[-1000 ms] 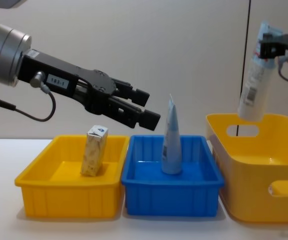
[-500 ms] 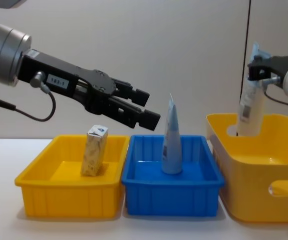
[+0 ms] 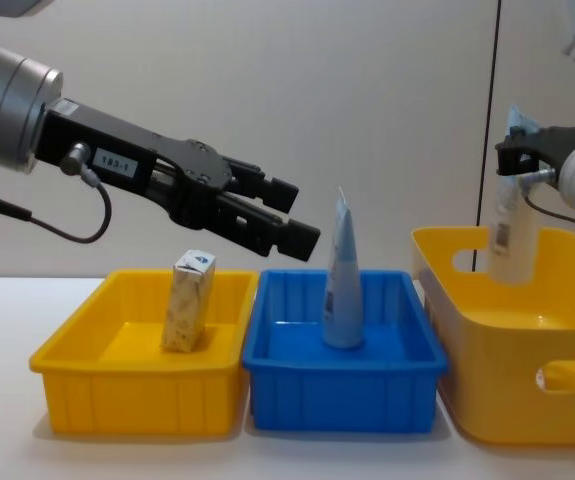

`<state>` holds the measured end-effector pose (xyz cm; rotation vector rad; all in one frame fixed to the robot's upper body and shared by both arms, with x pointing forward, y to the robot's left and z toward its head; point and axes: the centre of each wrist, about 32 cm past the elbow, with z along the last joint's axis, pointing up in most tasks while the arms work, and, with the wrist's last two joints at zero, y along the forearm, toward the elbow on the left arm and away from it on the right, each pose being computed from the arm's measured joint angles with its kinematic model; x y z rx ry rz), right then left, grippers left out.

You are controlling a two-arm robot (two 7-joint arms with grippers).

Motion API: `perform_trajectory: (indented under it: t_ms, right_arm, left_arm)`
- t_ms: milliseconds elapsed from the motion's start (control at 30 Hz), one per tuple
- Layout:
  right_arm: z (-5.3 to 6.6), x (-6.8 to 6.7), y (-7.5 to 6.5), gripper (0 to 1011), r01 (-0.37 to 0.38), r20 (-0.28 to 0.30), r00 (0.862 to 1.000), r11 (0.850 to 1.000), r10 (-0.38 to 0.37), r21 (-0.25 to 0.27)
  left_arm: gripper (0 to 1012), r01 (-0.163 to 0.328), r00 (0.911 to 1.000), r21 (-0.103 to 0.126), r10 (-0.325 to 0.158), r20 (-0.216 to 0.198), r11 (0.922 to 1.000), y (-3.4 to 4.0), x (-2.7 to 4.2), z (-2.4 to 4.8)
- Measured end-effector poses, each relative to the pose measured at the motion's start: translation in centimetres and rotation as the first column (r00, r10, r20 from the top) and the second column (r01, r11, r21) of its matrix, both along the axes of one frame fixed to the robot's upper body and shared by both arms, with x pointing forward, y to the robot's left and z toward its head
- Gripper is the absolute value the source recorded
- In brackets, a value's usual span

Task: Bimanual collaborative sorting of washing and personal care products

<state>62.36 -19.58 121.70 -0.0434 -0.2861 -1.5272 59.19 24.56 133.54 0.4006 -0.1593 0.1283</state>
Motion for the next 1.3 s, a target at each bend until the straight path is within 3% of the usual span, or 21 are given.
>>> perform_trajectory:
  t_ms: [67, 500, 600, 667, 1000, 1300]
  right_arm:
    - [-0.1, 0.1, 0.0, 57, 0.003, 0.002, 1.000, 1.000, -0.003, 0.000]
    - [0.1, 0.1, 0.4, 496, -0.002, 0.015, 1.000, 1.000, 0.002, 0.012]
    - [0.2, 0.0, 0.5, 553, -0.008, 0.021, 1.000, 1.000, 0.008, 0.016]
    - [0.5, -0.2, 0.5, 662, -0.018, 0.028, 0.999, 1.000, 0.017, 0.023]
    - [1.9, -1.9, 0.4, 957, -0.107, 0.050, 0.993, 0.992, 0.104, 0.063]
    - [2.9, -4.8, -0.6, 1000, -0.197, 0.052, 0.980, 0.977, 0.193, 0.083]
  left_arm:
    - [1001, 0.000, 1.0000, 0.000, 0.000, 0.000, 1.0000, 0.00, 0.00, 0.00]
    - [1001, 0.000, 1.0000, 0.000, 0.000, 0.000, 1.0000, 0.00, 0.00, 0.00]
    - [1001, 0.000, 1.0000, 0.000, 0.000, 0.000, 1.0000, 0.00, 0.00, 0.00]
    - [1001, 0.000, 1.0000, 0.000, 0.000, 0.000, 1.0000, 0.00, 0.00, 0.00]
    - [1001, 0.000, 1.0000, 0.000, 0.000, 0.000, 1.0000, 0.00, 0.00, 0.00]
    - [1001, 0.000, 1.0000, 0.000, 0.000, 0.000, 1.0000, 0.00, 0.00, 0.00]
